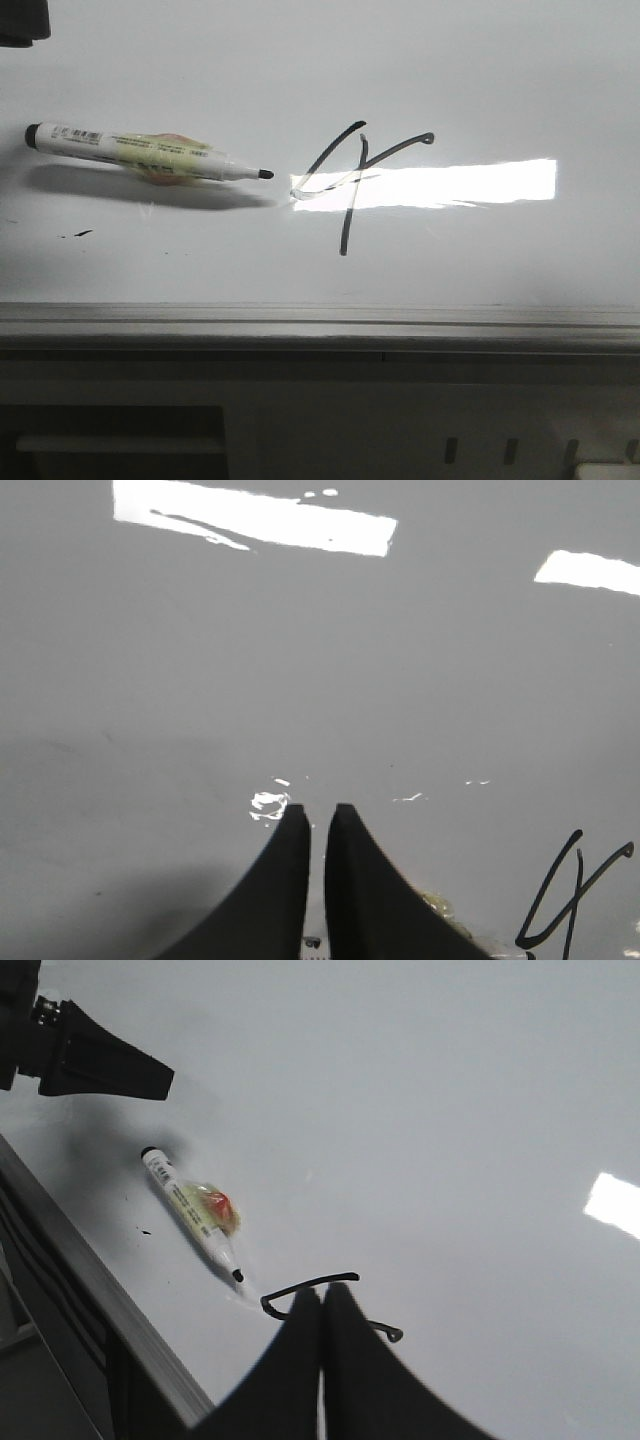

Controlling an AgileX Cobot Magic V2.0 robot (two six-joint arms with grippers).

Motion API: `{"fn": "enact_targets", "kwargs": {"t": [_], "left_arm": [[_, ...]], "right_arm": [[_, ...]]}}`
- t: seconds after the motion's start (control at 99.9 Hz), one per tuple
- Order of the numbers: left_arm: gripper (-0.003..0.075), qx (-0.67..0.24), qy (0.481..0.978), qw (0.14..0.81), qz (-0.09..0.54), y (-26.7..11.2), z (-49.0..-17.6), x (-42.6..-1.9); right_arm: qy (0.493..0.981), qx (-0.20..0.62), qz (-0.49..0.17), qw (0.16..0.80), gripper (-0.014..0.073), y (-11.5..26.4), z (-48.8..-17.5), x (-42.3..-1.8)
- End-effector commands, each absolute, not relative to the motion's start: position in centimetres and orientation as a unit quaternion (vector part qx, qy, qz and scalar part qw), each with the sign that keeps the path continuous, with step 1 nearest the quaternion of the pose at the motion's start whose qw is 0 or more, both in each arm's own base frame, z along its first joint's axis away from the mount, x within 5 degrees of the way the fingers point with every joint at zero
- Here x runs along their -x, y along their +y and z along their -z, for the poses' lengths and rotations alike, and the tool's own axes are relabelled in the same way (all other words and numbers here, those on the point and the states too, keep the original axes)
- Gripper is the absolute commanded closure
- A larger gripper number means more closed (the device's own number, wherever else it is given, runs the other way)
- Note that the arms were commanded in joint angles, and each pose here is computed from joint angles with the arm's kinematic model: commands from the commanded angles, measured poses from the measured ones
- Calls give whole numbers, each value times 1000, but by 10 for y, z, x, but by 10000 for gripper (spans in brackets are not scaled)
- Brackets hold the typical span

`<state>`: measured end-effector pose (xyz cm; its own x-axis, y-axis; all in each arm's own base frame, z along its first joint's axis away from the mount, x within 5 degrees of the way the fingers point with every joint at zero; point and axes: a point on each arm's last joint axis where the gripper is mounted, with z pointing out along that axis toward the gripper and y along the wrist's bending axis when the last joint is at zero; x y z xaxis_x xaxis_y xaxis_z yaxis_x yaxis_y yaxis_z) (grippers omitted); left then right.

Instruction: Write number 4 on whiteboard

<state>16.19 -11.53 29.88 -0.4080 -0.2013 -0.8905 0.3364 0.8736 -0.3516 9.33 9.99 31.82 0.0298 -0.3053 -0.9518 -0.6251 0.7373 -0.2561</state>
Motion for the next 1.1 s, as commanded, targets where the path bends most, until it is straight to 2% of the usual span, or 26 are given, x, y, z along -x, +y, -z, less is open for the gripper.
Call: {"fn": "enact_targets", "kwargs": {"t": [0.0,0.14,0.33,0.42,0.821,1.091], "left_arm": [[740,-47,788,561,250,-114,-311,-162],[741,-70,772,582,245,-111,-318,-157],[741,-177,709,650,208,-98,-337,-134],[741,-190,686,674,198,-85,-339,-119],[741,-191,652,701,218,-46,-291,-71],[741,-186,646,707,220,-42,-286,-66]], "right_arm": [[676,338,-146,638,665,102,-327,-92],[676,338,-146,638,665,102,-327,-92],[673,334,-150,643,665,99,-329,-90],[669,330,-154,648,665,95,-330,-88],[645,302,-178,679,655,51,-300,-66],[622,276,-199,705,661,32,-296,-57]]}}
